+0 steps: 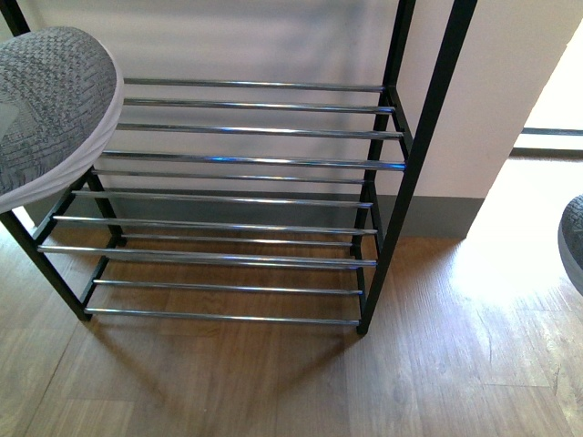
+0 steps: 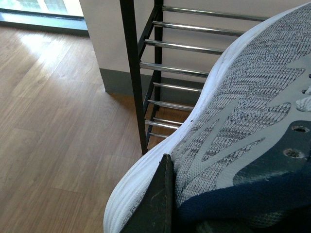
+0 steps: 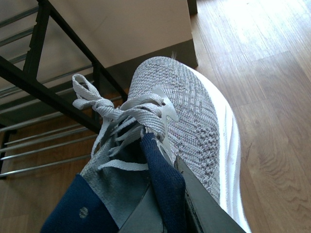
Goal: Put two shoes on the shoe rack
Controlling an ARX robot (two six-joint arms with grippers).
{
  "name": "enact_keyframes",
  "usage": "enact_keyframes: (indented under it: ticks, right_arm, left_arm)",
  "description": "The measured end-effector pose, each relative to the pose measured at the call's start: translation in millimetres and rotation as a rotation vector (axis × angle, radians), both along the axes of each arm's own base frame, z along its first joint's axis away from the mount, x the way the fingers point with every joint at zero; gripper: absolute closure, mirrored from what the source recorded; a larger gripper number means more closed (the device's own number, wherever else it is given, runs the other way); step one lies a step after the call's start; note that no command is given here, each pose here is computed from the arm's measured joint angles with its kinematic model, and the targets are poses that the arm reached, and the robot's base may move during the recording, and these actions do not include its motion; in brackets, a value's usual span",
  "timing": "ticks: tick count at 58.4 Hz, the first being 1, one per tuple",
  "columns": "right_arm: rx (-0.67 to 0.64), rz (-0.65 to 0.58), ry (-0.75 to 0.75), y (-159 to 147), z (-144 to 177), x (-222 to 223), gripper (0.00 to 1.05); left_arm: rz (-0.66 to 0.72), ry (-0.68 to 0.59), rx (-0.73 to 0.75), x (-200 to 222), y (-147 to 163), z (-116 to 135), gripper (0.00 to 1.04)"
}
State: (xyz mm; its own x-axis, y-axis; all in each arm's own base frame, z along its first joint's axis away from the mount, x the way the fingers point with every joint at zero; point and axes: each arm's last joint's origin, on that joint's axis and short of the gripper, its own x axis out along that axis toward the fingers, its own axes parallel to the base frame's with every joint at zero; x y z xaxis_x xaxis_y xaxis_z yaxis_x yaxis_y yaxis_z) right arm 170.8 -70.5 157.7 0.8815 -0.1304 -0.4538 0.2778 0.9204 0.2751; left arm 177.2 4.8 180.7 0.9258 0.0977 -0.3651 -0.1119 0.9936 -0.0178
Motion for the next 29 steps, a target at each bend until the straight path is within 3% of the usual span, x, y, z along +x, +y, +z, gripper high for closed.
enact_keyframes:
  ticks: [29]
  right_arm:
    - [0.001, 0.0, 0.002, 0.1, -0.5, -0.2, 1.04]
  left_arm:
    - [0.003, 0.002, 0.001, 0.0, 0.1, -0.2, 1.03]
